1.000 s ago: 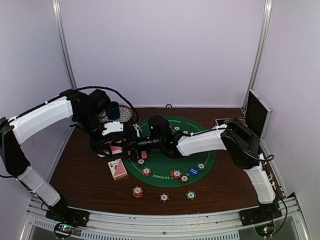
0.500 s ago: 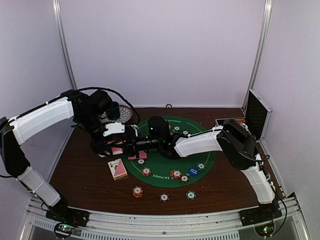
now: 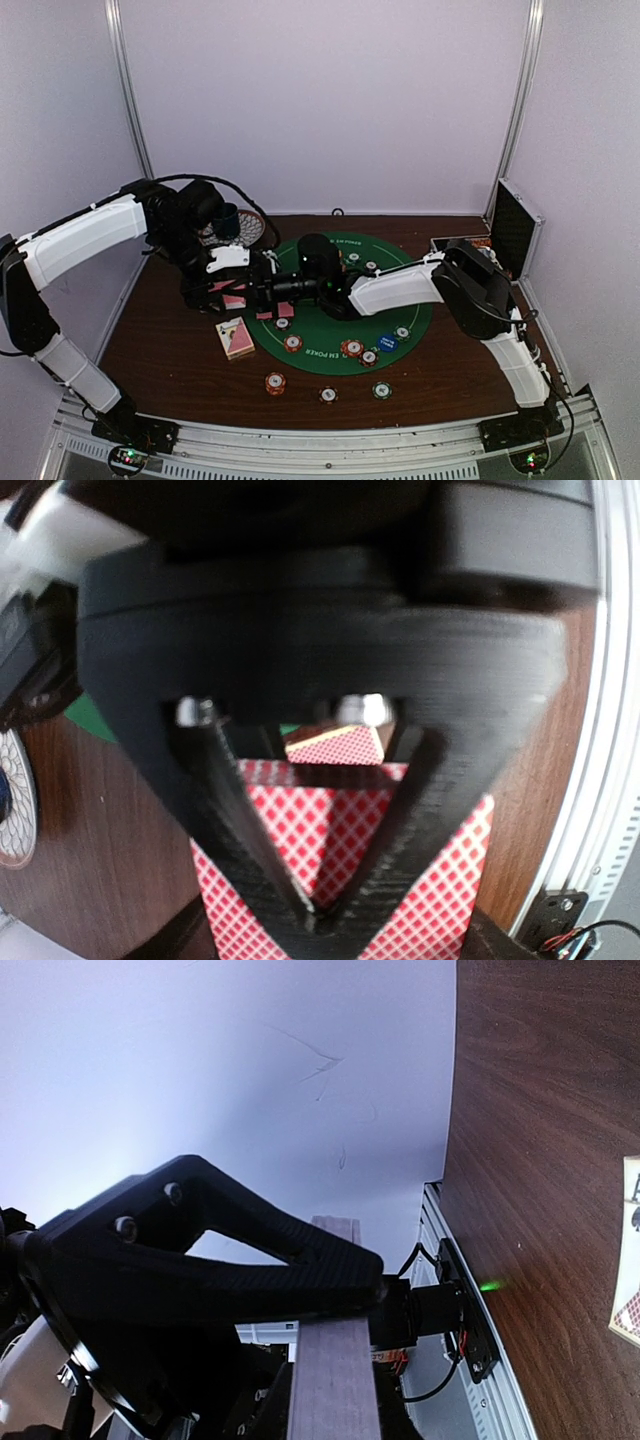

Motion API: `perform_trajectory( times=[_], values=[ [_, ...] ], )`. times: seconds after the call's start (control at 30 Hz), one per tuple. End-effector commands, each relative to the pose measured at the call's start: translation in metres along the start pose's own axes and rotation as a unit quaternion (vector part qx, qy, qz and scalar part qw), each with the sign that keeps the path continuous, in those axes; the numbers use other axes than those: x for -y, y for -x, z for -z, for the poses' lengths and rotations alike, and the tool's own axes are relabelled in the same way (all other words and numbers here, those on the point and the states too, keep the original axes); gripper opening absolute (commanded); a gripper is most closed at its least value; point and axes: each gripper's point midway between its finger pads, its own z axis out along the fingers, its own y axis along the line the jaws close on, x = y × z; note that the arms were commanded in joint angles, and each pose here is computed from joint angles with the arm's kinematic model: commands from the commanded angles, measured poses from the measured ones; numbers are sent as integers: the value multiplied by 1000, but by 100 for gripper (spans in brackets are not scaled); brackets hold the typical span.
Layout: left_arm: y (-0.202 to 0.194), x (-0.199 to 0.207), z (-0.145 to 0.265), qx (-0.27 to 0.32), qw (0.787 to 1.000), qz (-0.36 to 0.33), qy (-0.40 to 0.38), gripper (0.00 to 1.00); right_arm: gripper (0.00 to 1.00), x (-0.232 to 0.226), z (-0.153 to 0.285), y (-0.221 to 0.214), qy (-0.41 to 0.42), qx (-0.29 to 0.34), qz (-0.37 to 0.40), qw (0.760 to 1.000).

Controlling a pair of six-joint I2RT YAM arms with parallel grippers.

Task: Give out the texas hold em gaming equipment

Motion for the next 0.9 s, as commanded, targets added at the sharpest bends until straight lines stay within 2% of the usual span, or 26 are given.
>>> perform_trajectory(
  times=[0.0, 0.13, 0.33, 0.6, 0.87],
  values=[
    [20, 5, 13, 67, 998, -12, 0, 81, 0, -28, 4, -13, 48, -15, 27, 998],
    [25, 14, 22, 103, 994, -3, -30, 85, 0, -33, 11, -19, 65, -11, 30, 997],
    [26, 20, 24, 117, 992, 0, -54, 86, 0, -36, 17, -24, 66, -9, 38, 997],
    [22, 31, 17, 116, 990, -6, -84, 86, 0, -49, 17, -25, 77, -8, 45, 996],
    [21, 22, 9, 113, 992, -3, -61, 86, 0, -62, 20, -28, 86, -8, 51, 995]
  ],
)
